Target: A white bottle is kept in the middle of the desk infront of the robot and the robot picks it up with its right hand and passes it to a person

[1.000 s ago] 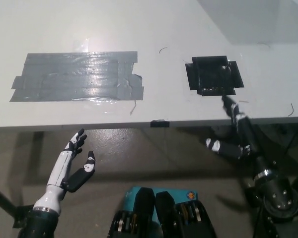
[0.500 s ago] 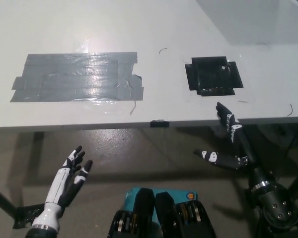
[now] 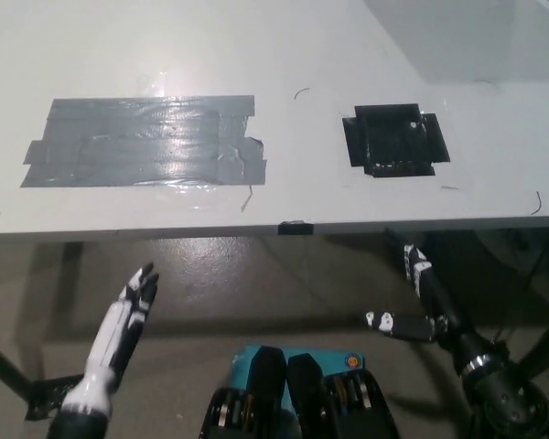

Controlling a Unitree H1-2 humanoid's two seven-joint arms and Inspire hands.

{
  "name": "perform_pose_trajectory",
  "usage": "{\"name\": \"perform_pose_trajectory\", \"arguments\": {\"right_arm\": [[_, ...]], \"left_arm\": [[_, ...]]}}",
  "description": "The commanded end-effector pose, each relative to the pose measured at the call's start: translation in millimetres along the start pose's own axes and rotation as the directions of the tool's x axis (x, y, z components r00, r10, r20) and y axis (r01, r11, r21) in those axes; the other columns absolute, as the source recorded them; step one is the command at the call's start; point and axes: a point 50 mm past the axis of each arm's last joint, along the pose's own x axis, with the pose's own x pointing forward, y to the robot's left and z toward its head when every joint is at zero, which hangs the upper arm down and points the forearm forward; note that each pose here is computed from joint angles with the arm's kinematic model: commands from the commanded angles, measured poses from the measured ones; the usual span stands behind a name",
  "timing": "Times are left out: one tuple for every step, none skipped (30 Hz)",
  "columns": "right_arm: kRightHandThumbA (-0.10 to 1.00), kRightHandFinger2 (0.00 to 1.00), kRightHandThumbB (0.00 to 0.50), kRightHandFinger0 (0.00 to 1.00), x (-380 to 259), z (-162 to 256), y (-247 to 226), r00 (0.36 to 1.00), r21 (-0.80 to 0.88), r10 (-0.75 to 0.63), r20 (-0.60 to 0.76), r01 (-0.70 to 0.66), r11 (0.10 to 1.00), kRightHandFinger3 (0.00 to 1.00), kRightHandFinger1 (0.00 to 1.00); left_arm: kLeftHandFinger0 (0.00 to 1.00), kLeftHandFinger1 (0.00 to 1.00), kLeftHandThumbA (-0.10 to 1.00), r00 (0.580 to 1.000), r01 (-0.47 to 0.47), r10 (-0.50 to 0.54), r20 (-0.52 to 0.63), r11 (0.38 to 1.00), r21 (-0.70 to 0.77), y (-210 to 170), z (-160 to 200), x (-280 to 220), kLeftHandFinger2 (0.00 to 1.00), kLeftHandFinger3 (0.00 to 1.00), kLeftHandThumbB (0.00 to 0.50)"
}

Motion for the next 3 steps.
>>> {"name": "perform_pose_trajectory", "arguments": {"right_arm": [[1.0, 1.0, 0.25, 1.0, 18.2, 31.0, -18.4, 0.992, -0.006, 0.0, 0.124, 0.001, 1.0, 1.0, 1.0], [1.0, 1.0, 0.251, 1.0, 16.7, 30.8, -18.6, 0.992, -0.001, -0.003, 0.127, 0.003, 1.0, 1.0, 1.0], [1.0, 1.0, 0.251, 1.0, 16.7, 30.8, -18.6, 0.992, -0.001, -0.003, 0.127, 0.003, 1.0, 1.0, 1.0]], "left_arm": [[1.0, 1.0, 1.0, 0.996, -0.012, 0.012, 0.094, 1.0, 0.004, 11.6, 32.6, 31.3, 1.0, 1.0, 0.141], [1.0, 1.0, 1.0, 0.996, -0.012, 0.011, 0.094, 1.0, 0.005, 11.9, 33.2, 31.6, 1.0, 1.0, 0.14], [1.0, 1.0, 1.0, 0.996, -0.012, 0.011, 0.094, 1.0, 0.005, 11.9, 33.2, 31.6, 1.0, 1.0, 0.14]]}}
